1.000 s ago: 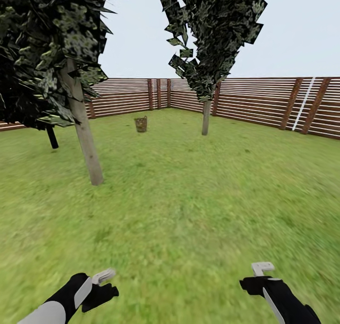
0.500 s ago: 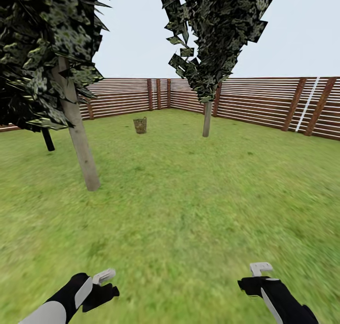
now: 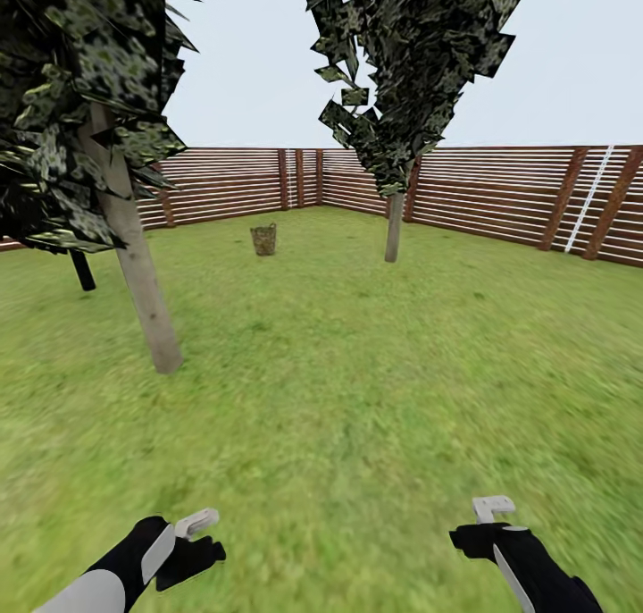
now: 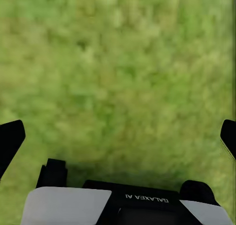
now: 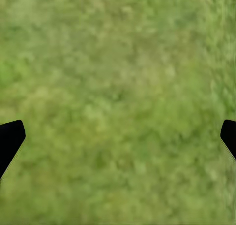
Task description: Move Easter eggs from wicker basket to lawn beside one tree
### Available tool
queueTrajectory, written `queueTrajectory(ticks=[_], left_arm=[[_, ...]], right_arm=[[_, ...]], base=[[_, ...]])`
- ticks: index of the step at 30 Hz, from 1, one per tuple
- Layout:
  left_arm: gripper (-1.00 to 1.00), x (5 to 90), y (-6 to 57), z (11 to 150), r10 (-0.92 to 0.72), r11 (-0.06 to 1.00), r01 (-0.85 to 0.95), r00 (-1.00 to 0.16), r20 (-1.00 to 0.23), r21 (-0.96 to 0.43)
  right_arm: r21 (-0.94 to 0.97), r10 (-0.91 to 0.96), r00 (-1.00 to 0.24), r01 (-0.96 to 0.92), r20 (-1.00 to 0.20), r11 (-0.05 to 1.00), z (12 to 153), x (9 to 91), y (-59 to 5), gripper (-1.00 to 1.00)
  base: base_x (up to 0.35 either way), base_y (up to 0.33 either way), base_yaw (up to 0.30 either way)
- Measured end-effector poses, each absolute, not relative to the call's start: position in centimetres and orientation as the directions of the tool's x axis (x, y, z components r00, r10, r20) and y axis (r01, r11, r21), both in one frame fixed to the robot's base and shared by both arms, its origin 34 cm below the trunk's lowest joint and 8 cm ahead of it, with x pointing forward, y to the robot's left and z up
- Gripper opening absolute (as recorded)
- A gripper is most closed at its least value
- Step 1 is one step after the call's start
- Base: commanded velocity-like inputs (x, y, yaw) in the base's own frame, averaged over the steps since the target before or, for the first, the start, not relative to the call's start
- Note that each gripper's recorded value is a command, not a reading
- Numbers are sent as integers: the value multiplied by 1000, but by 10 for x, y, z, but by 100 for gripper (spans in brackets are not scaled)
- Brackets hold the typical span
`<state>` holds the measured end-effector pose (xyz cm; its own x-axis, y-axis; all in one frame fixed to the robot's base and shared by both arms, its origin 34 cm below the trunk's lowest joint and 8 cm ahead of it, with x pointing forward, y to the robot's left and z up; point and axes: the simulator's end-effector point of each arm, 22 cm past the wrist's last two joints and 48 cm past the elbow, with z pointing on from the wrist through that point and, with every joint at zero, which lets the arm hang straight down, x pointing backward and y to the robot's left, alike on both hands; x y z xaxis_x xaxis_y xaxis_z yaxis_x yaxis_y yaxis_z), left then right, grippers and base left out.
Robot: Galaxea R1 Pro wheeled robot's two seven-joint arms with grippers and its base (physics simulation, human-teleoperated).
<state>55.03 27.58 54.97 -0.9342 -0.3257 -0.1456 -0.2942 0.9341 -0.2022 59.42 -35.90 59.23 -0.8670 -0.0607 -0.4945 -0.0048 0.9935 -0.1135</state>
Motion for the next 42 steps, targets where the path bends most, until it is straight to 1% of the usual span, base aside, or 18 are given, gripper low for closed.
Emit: queueTrajectory(ticks=[42], left_arm=[[100,550,277,550,-326,934,-295,-934,-146,-201]], right_arm=[[-108,-59,-867,-6,-495,994,592,594,-354,100]], base=[[344,0,0]])
